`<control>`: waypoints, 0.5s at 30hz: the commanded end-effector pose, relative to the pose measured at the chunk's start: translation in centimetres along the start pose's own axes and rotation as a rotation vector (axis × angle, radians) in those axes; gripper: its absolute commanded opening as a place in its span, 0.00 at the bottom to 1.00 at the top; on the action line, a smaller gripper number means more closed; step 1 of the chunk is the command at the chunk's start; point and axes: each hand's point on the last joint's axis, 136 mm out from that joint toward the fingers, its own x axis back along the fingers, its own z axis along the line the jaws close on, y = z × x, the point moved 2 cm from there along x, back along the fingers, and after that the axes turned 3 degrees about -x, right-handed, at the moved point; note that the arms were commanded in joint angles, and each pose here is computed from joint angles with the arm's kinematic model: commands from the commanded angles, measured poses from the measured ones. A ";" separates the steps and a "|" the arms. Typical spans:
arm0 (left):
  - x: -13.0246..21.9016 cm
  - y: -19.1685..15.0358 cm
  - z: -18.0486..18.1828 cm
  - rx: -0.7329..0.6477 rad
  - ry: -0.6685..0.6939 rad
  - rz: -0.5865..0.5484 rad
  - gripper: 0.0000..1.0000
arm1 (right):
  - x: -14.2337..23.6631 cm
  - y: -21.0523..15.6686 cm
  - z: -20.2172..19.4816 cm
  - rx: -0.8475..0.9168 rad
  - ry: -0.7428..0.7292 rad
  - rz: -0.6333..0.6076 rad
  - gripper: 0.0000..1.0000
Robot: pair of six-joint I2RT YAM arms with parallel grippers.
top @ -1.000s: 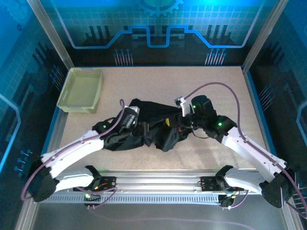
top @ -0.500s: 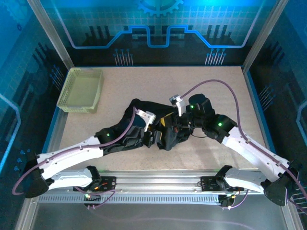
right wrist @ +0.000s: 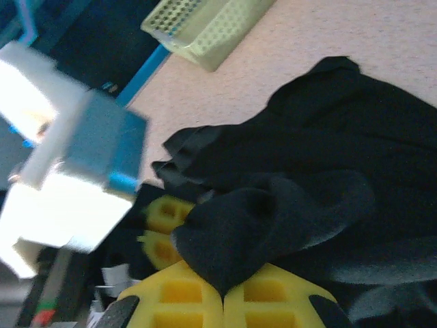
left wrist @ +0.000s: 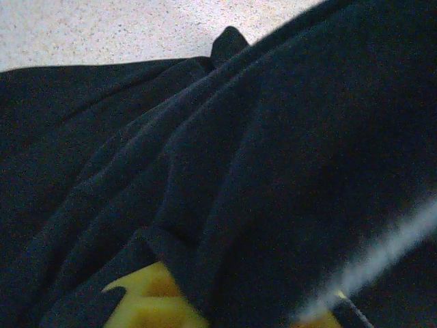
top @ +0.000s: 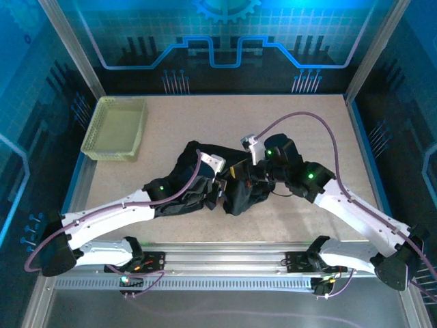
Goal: Fold the inside-out t-shirt
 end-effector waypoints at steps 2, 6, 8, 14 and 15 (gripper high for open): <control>0.9 -0.7 -0.2 -0.047 -0.042 0.014 0.00 | 0.2 1.6 -3.2 -0.094 -0.117 -0.019 0.00; 1.7 -1.6 0.6 -0.059 -0.027 0.022 0.06 | 0.5 2.3 -6.6 -0.232 -0.181 -0.029 0.00; 1.9 -1.9 1.1 -0.058 -0.009 0.021 0.09 | 0.6 2.6 -7.0 -0.253 -0.166 -0.038 0.00; 2.0 -2.6 1.3 -0.074 -0.016 0.035 0.15 | 0.1 2.0 -8.2 -0.272 -0.219 -0.007 0.00; 1.9 -2.7 1.2 -0.075 -0.025 0.037 0.19 | -0.2 1.7 -8.4 -0.267 -0.226 0.008 0.00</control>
